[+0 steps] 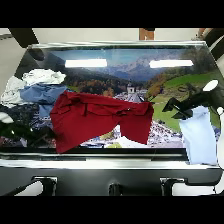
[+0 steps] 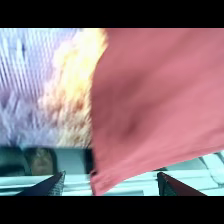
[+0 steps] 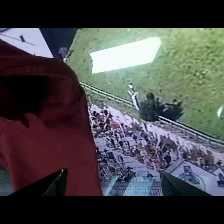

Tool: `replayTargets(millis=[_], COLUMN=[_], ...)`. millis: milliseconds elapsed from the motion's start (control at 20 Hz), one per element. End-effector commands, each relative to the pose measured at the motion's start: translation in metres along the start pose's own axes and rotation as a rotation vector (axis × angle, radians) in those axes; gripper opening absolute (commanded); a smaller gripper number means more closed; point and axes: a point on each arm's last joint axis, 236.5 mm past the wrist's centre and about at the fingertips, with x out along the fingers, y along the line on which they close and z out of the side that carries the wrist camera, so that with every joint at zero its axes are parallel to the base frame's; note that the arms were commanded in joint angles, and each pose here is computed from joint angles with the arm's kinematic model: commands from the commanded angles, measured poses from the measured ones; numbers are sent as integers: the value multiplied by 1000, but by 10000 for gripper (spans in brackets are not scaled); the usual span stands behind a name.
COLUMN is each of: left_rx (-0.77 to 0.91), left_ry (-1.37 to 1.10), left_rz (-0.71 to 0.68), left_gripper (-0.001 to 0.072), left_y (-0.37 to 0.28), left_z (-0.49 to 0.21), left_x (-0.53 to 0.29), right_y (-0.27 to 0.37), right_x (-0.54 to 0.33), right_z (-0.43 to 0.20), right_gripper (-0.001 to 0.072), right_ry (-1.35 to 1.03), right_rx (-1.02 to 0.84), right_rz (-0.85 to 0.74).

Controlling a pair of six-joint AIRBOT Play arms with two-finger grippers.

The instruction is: Fold the shirts.

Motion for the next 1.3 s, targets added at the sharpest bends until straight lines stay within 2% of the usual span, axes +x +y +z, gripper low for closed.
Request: replayTargets(millis=[0, 50, 200, 250, 300, 350, 400, 450, 550, 650, 700, 800, 900, 1000, 1150, 1250], left_rx=[-50, -55, -54, -54, -70, -75, -72, -59, -45, -25, -19, -1, 90, 211, 474, 627], left_ry=[-24, -25, -14, -16, -27, -35, -34, -30, -32, -48, -57, -77, -126, -309, -843, -1285], left_rz=[-104, -124, -130, -122, -114, -110, -110, -111, -114, -115, -116, -117, -124, -117, -87, -67], left_gripper=[623, 588, 565, 488, 409, 254, 63, 34, 33, 33, 34, 33, 31, 30, 30, 30], left_y=[-2, -6, -11, -11, -12, -13, -13, -13, -15, -18, -19, -23, -37, -68, -160, -226], left_z=[-16, -15, -13, -11, -8, -6, -6, -7, -9, -8, -8, -7, 5, 37, 52, -7], left_x=[34, 38, 48, 50, 52, 53, 53, 52, 50, 45, 42, 35, 9, -56, -256, -413], right_y=[17, 21, 19, 18, 18, 20, 25, 31, 38, 48, 51, 57, 70, 90, 150, 186], right_x=[25, 33, 53, 61, 67, 73, 79, 85, 94, 101, 102, 102, 82, 30, -126, -273], right_z=[-4, -3, -3, -3, -3, -2, 0, 4, 18, 39, 44, 37, 24, 27, 41, 18], right_gripper=[660, 660, 651, 613, 613, 603, 600, 586, 532, 527, 468, 50, 42, 42, 42, 43], right_ry=[51, 55, 93, 110, 121, 126, 125, 112, 56, -46, -69, -40, 4, -62, -448, -842], right_rx=[-93, -106, -82, -71, -60, -52, -52, -48, -53, -77, -79, -82, -155, -246, -365, -448], right_rz=[19, 16, 36, 44, 56, 71, 93, 107, 111, 96, 95, 106, 137, 156, 192, 188])
